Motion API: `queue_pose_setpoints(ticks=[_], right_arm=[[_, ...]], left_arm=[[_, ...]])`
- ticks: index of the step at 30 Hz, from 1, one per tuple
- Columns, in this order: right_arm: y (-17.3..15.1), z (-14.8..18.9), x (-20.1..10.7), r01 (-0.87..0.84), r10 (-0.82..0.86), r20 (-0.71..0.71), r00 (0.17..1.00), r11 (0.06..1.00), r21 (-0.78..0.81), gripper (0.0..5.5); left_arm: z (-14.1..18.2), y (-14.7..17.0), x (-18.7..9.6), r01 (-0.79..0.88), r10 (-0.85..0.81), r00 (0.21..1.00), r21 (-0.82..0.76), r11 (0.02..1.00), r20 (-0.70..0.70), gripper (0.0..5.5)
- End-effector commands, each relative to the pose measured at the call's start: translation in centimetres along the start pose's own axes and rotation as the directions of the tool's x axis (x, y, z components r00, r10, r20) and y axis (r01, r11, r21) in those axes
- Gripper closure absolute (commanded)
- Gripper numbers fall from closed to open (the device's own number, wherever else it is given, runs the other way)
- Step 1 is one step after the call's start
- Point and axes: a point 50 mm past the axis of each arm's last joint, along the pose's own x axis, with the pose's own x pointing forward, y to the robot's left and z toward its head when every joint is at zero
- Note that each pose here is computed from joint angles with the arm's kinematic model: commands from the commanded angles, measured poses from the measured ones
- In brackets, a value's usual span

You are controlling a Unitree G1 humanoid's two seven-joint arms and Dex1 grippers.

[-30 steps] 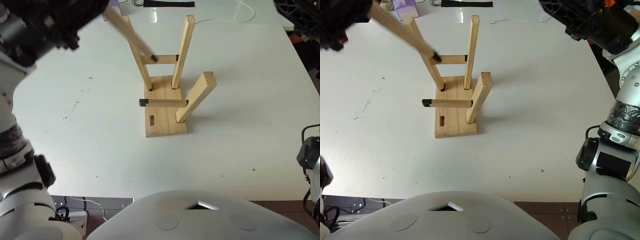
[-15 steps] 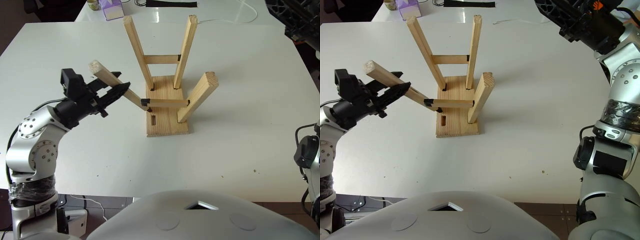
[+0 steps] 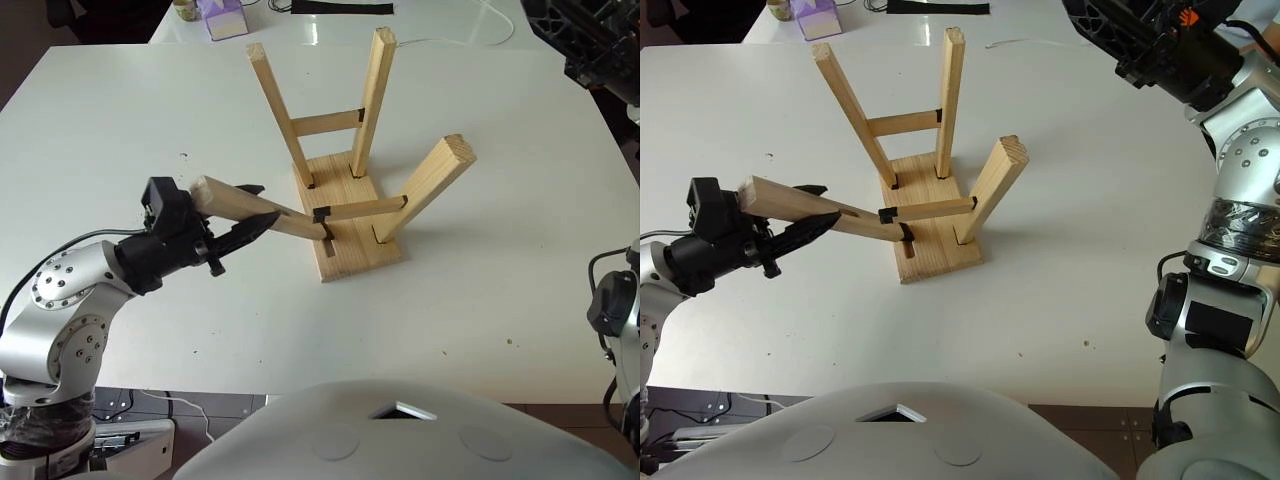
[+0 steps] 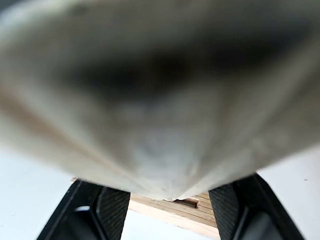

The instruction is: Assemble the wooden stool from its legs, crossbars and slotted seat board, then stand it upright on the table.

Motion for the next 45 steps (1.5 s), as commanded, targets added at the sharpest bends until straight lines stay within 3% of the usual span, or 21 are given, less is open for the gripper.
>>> queue_pose_setpoints(ticks=[1,4,18,36,45], right_arm=[[0.6,-0.4,-0.4,0.016,-0.016,0.005,1.0,1.0,-0.012,2.4],[0.9,-0.6,-0.6,0.03,-0.03,0.01,0.999,0.999,-0.01,2.4],[2.2,-2.0,-1.9,0.114,-0.113,0.041,0.993,0.993,-0.007,2.4],[3.5,-3.0,-2.1,0.158,-0.159,0.059,0.986,0.987,0.022,2.4],[3.8,-3.2,-2.2,0.164,-0.166,0.068,0.984,0.986,0.027,2.4]], left_arm=[[1.4,0.0,0.4,0.017,-0.017,1.0,0.019,1.0,0.007,3.46],[2.4,-0.2,1.0,0.033,-0.034,0.999,0.041,0.999,0.034,3.46],[3.2,1.8,0.6,0.098,-0.086,0.99,0.099,0.99,-0.116,3.46],[2.2,1.6,1.9,0.211,-0.206,0.97,0.03,0.977,-0.129,3.46],[2.5,3.0,2.0,0.199,-0.178,0.967,0.103,0.975,-0.182,3.46]])
